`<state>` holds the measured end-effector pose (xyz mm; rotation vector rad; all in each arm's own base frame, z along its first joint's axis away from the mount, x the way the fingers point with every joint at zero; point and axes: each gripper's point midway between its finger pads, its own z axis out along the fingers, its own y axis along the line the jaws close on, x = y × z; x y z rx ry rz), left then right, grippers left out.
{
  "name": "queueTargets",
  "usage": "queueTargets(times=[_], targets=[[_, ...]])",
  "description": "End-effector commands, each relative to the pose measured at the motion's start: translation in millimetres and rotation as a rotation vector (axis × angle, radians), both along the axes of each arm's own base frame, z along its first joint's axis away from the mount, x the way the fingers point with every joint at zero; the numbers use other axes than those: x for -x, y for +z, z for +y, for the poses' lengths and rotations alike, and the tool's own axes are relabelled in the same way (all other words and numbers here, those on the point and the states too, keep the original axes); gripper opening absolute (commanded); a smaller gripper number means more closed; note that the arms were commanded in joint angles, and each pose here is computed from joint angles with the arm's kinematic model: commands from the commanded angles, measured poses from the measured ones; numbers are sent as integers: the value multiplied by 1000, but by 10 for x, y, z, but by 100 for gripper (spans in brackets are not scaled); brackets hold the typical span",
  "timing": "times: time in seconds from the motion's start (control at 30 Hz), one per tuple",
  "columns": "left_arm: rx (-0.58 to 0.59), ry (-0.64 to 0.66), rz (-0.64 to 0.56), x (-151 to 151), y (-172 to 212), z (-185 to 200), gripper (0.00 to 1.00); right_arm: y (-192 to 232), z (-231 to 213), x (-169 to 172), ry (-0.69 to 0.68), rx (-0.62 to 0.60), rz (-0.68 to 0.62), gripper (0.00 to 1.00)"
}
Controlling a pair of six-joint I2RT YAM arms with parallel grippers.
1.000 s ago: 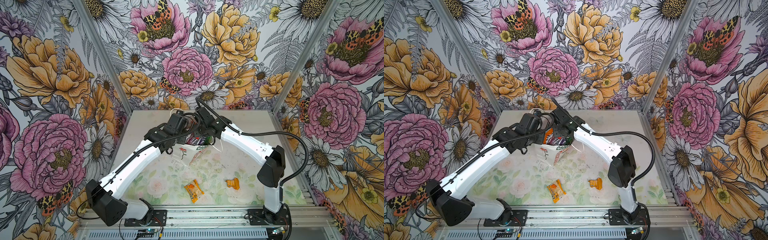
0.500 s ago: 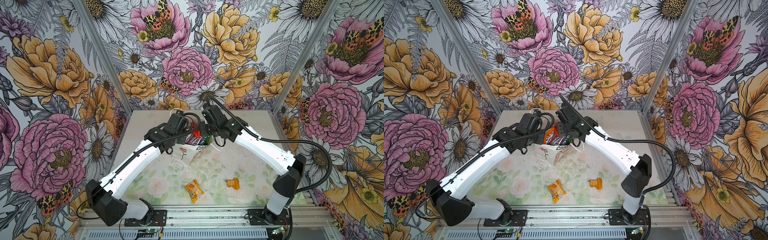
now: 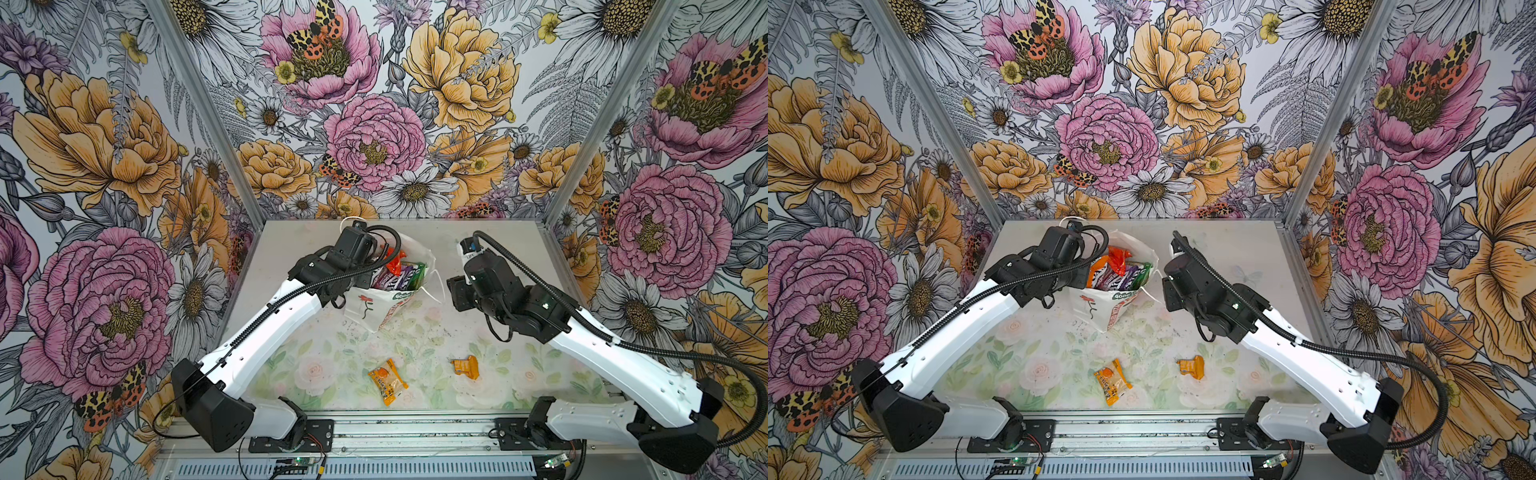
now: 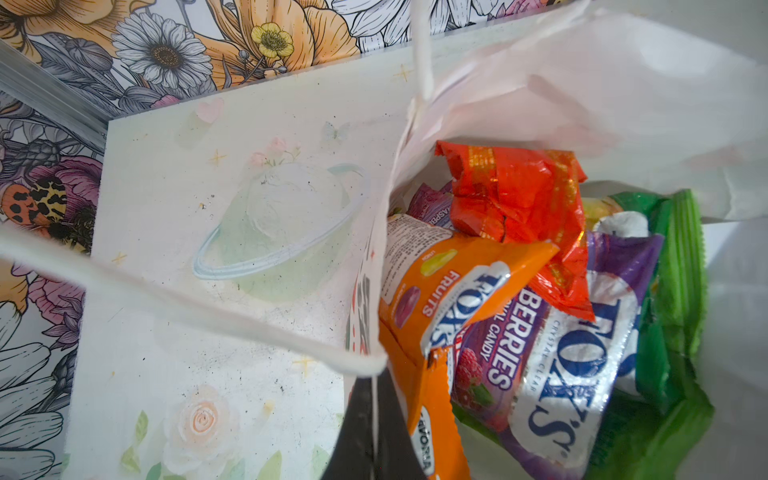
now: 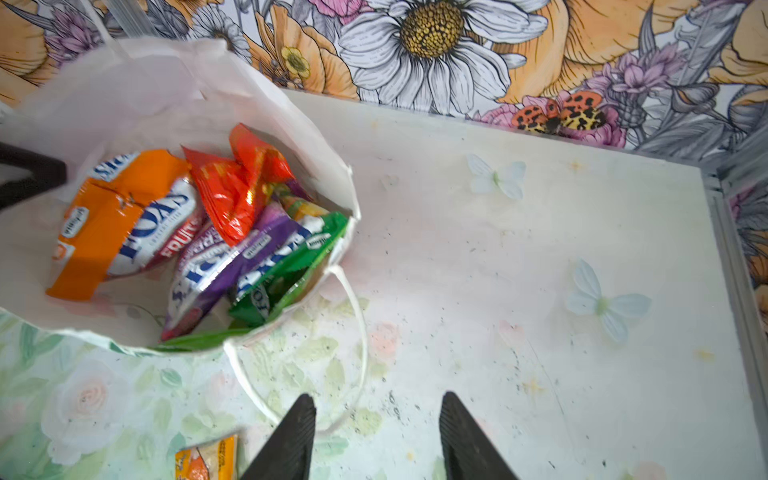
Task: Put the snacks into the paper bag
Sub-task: 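Withdraw the right gripper and move it down to the yellow rice cracker packet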
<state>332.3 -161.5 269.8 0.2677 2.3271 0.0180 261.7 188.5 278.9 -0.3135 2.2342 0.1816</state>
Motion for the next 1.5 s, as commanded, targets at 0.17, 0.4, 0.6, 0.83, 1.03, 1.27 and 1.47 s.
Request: queueTargets(times=[0.17,0.4,0.6,0.83,1.03,1.27,1.47], targets=[[5,22,-88,-57,205,36,0,-356,-356,325,-42,-8,-3,50],[13,18,-86,-54,210,24,0,-582,-198,690,64,-21,8,50],[10,18,-84,-58,200,25,0,-781,168,1036,164,8,7,52],[11,17,-83,-57,198,21,0,-1069,716,1376,309,66,47,62],[10,17,-86,-51,208,26,0,-1412,1084,1509,380,79,128,67],[5,18,-86,-58,198,29,0,-1760,1361,1601,444,146,194,73],[4,19,-84,-57,194,31,0,-1960,1520,1550,444,206,225,77]])
